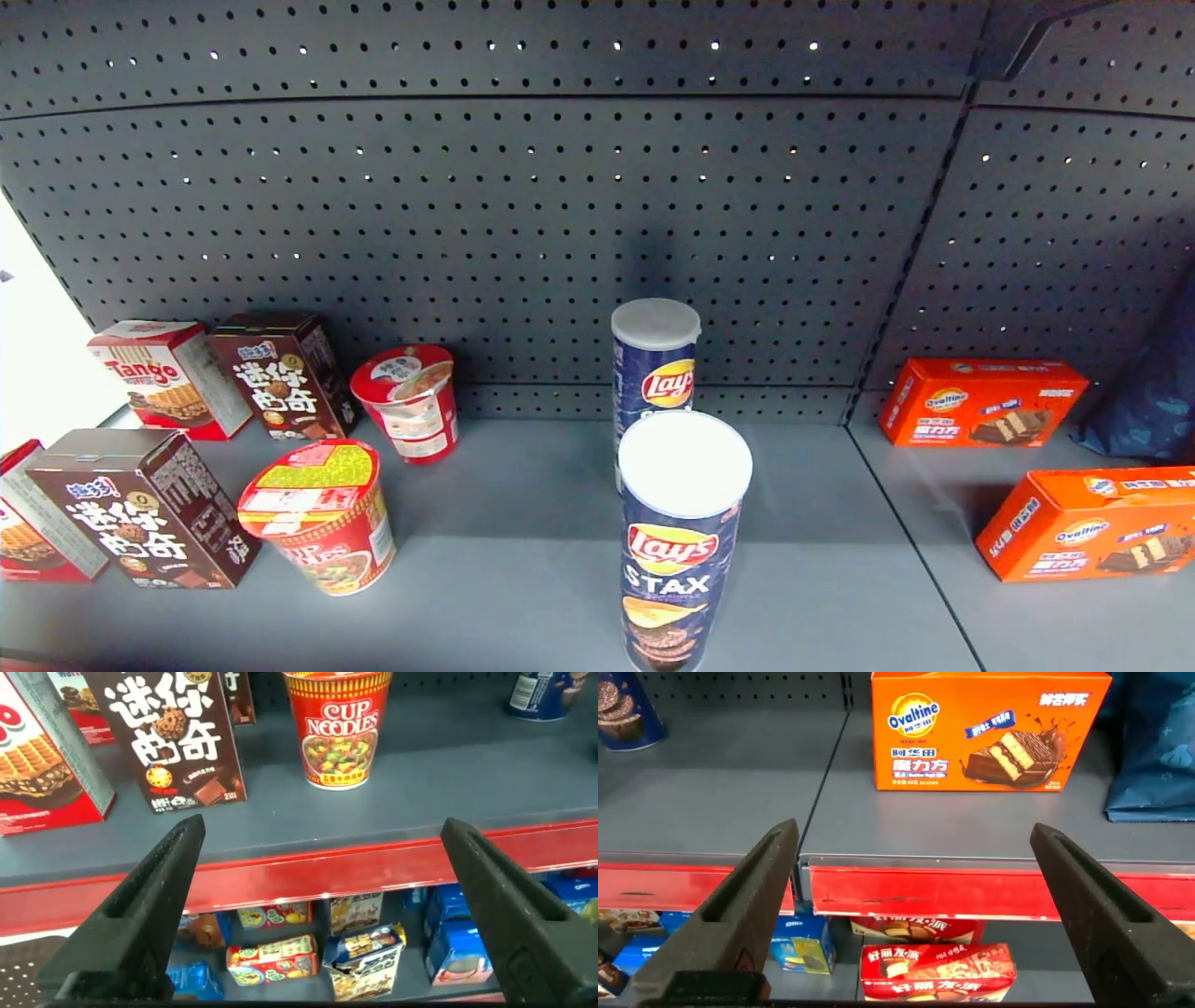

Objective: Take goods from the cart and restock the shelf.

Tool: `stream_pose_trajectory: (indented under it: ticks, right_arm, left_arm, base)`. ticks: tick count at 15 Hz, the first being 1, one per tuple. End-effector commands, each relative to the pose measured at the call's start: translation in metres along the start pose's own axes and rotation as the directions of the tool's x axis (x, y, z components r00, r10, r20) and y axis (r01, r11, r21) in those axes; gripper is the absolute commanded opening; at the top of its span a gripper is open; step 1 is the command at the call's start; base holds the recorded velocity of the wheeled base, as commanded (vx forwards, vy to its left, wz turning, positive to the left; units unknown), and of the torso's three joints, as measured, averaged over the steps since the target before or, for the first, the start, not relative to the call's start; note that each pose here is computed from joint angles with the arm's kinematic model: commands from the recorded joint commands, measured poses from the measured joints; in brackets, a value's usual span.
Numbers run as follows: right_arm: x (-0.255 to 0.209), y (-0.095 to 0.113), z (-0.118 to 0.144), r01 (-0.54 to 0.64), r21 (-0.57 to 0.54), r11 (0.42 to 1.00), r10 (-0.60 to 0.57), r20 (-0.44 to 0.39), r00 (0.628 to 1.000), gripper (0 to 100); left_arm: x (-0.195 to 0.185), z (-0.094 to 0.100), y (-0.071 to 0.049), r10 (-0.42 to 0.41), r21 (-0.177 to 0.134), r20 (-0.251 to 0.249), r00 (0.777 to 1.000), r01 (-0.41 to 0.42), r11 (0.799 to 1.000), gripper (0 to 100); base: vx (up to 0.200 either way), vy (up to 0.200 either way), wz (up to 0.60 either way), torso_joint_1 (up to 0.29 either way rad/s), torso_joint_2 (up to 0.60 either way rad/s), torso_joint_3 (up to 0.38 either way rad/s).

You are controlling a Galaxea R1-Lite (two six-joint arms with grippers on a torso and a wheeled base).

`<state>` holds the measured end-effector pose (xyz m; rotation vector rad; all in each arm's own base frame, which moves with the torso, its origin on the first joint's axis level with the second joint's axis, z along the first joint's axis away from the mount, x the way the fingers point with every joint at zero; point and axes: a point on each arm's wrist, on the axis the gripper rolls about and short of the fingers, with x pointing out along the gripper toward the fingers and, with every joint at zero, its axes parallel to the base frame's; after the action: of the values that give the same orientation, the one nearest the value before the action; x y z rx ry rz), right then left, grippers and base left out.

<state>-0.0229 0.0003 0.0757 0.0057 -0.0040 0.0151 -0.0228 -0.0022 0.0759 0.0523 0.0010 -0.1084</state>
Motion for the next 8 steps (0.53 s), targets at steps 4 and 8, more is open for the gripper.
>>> stream_pose_trajectory:
  ticks: [4,8]
  right_arm:
    - [0.0001,0.0000,0.0001,0.000,0.000,1.000,0.000,-0.001,1.000,100]
    - [0.0001,0.0000,0.0001,0.000,0.000,1.000,0.000,-0.001,1.000,100]
  left_arm:
    - [-0.0003,-0.0001,-0.0001,0.000,0.002,0.004,1.000,0.000,1.000,100]
    - [-0.0003,-0.0001,-0.0001,-0.002,0.009,0.004,1.000,0.002,1.000,100]
  base:
    - [0.000,0.000,0.00,0.000,0.00,0.000]
    - [0.000,0.000,0.00,0.000,0.00,0.000]
